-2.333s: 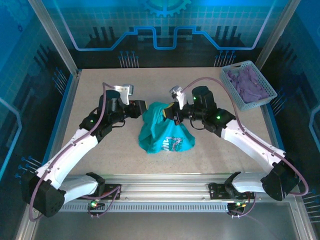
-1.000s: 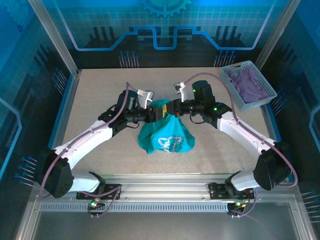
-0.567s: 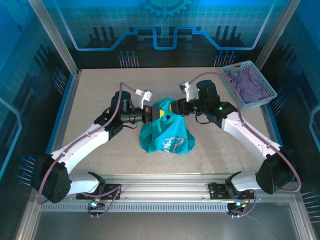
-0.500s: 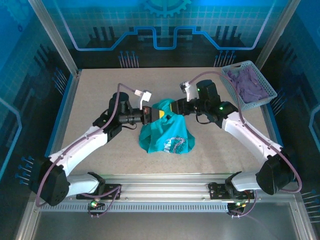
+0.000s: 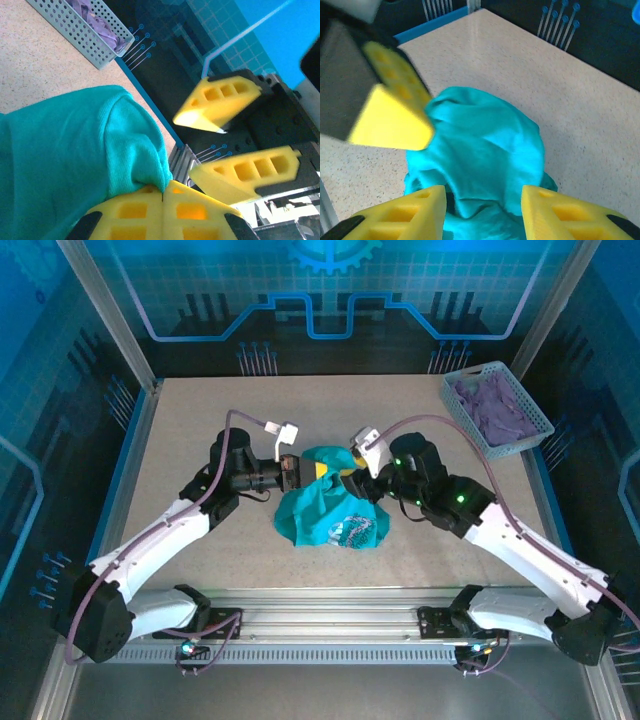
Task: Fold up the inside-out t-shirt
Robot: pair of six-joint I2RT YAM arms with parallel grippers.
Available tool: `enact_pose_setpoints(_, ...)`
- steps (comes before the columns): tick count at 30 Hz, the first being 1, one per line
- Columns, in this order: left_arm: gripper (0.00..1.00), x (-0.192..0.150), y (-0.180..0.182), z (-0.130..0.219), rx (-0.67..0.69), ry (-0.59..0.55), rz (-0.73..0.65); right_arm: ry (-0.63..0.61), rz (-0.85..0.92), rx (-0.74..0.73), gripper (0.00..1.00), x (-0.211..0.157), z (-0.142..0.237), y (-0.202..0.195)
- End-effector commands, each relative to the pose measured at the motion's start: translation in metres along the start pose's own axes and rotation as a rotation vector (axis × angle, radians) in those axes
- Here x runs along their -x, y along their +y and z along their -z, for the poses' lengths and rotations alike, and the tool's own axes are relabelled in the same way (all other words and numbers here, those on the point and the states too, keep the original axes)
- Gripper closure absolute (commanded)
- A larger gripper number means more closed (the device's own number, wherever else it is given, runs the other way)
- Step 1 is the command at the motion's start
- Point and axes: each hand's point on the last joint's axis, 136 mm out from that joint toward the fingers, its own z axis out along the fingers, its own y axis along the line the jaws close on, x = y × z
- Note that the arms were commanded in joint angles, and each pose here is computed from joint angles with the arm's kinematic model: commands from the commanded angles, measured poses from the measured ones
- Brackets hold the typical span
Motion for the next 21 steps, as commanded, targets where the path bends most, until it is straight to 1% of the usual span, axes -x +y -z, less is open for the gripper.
enact_pose_setpoints(1,1.00,0.003,-0.005,0.006,-0.006,-0.011,-0.001,-0.001,0.092,0.026,0.57,-0.004,-0.011,0.009)
enact_pose_setpoints(4,1.00,0.003,-0.007,0.006,-0.010,-0.009,-0.004,0.008,0.105,0.034,0.61,-0.003,-0.022,0.010)
enact_pose_setpoints(6,1.00,0.003,-0.007,0.007,-0.009,-0.009,-0.008,0.011,0.111,0.047,0.66,0.000,-0.028,0.012)
enact_pose_setpoints(8,1.00,0.002,-0.005,0.007,0.001,-0.009,-0.009,0.009,0.112,0.073,0.78,0.003,-0.034,0.016)
enact_pose_setpoints(10,1.00,0.002,-0.002,0.007,0.017,-0.010,-0.007,0.005,0.102,0.089,0.94,0.005,-0.036,0.018)
enact_pose_setpoints(11,1.00,0.002,0.001,0.008,0.038,-0.014,-0.005,0.000,0.093,0.102,0.99,0.005,-0.035,0.019)
enact_pose_setpoints(13,1.00,0.004,0.012,0.010,0.110,-0.028,-0.001,-0.021,0.047,0.156,1.00,0.006,-0.030,0.021)
enact_pose_setpoints(14,0.96,0.005,0.019,0.012,0.152,-0.038,-0.001,-0.041,0.007,0.201,1.00,0.009,-0.027,0.023)
enact_pose_setpoints(16,0.85,0.005,0.026,0.015,0.195,-0.047,-0.013,-0.073,-0.085,0.279,1.00,0.012,-0.022,0.023)
enact_pose_setpoints(19,0.74,0.003,0.022,0.016,0.176,-0.057,-0.032,-0.092,-0.191,0.347,1.00,0.017,-0.020,0.020)
enact_pose_setpoints(21,0.70,0.002,0.018,0.018,0.153,-0.069,-0.043,-0.095,-0.237,0.370,1.00,0.018,-0.019,0.017)
